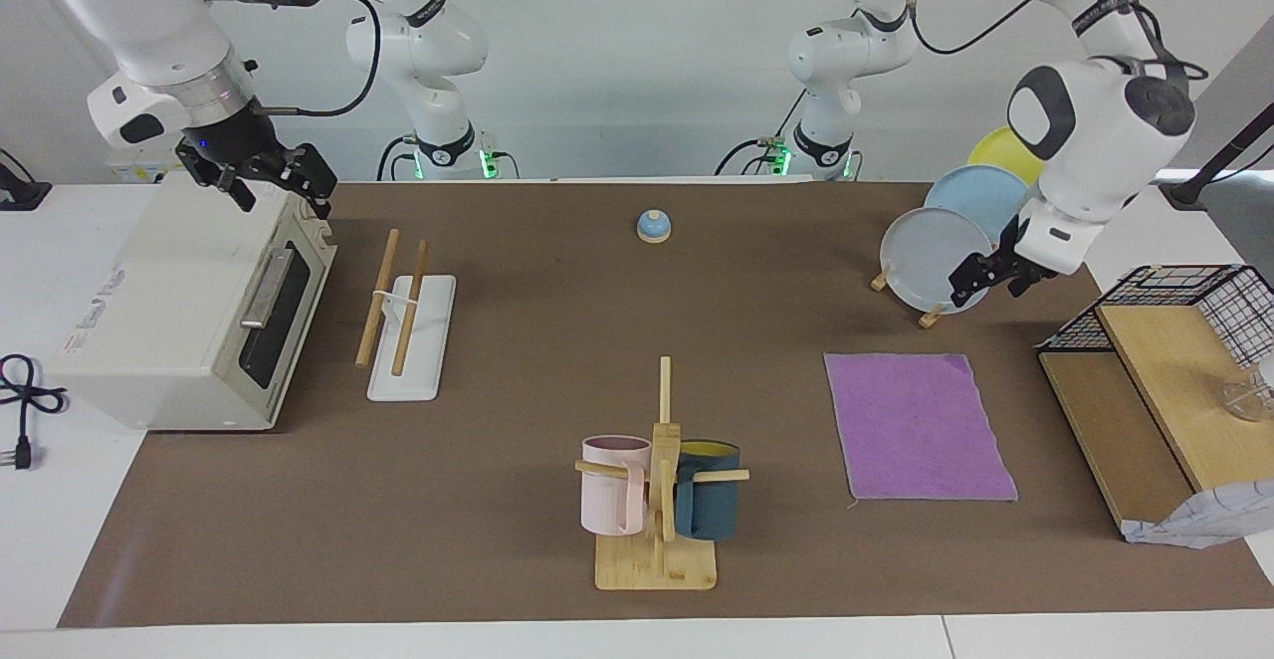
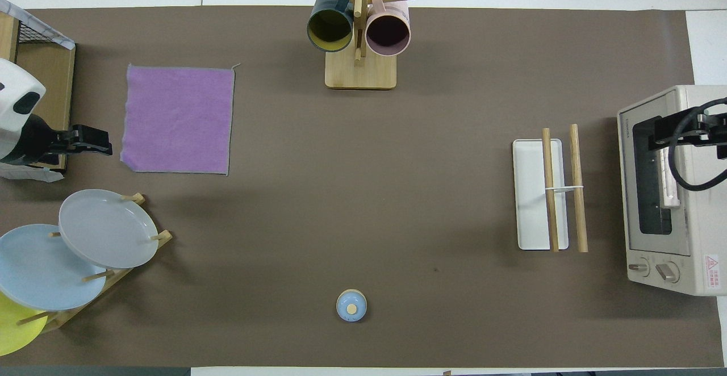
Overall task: Fold towel and hang on rack
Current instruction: 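Reach the left gripper down to the purple towel's near edge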
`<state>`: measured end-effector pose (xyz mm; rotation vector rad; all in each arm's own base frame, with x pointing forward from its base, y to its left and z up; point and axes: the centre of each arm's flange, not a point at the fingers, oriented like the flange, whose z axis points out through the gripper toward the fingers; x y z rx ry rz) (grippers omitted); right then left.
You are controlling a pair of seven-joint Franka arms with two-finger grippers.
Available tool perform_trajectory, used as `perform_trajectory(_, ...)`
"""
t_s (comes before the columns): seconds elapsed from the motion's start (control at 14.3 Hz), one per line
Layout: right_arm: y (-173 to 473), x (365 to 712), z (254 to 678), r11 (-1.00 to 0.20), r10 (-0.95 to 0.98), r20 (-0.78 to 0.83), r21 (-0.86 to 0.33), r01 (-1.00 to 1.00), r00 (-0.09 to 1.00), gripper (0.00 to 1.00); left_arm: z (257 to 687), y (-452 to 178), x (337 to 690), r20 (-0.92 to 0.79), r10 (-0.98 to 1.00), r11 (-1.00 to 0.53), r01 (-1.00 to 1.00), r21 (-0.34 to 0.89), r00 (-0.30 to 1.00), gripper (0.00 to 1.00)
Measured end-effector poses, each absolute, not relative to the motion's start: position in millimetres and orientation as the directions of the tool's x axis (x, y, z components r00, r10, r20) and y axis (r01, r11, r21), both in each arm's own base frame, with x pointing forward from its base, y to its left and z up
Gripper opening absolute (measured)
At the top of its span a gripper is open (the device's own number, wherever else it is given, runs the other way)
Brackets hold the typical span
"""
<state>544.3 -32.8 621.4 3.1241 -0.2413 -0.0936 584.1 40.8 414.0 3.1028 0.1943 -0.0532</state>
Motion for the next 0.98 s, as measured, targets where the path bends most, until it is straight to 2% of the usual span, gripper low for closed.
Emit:
perform_trajectory(0.21,-33,544,621,-0.988,-0.154,-0.06,0.011,-0.153,0.986,1.0,340,64,601,-0.06,0.173,-0.982,0.177,0.073,0.983,1.0)
perform_trajectory(0.42,-33,544,621,-0.988,-0.154,-0.06,0.011,-0.153,0.986,1.0,302,75,607,-0.072,0.224,-0.966,0.231,0.119,0.972,0.97)
perform_trajectory(0.49,-33,544,621,-0.988,-0.154,-0.06,0.011,-0.153,0.986,1.0,300,77,607,-0.074,0.23,-0.964,0.238,0.123,0.97,0.91)
perform_trajectory(0.56,-33,544,621,-0.988,-0.154,-0.061,0.011,-0.153,0.986,1.0,300,79,607,-0.074,0.235,-0.962,0.243,0.126,0.969,0.9)
perform_trajectory(0.7,-33,544,621,-0.988,-0.154,-0.061,0.012,-0.153,0.986,1.0,301,81,607,-0.074,0.246,-0.958,0.254,0.135,0.966,0.7)
perform_trajectory(0.77,-33,544,621,-0.988,-0.154,-0.061,0.012,-0.153,0.986,1.0,301,82,607,-0.075,0.249,-0.957,0.257,0.137,0.966,0.7)
perform_trajectory(0.91,-33,544,621,-0.988,-0.154,-0.061,0.012,-0.153,0.986,1.0,301,85,607,-0.075,0.255,-0.955,0.264,0.139,0.964,0.57)
perform_trajectory(0.98,-33,544,621,-0.988,-0.154,-0.061,0.012,-0.153,0.986,1.0,301,88,606,-0.076,0.259,-0.953,0.268,0.139,0.963,0.56)
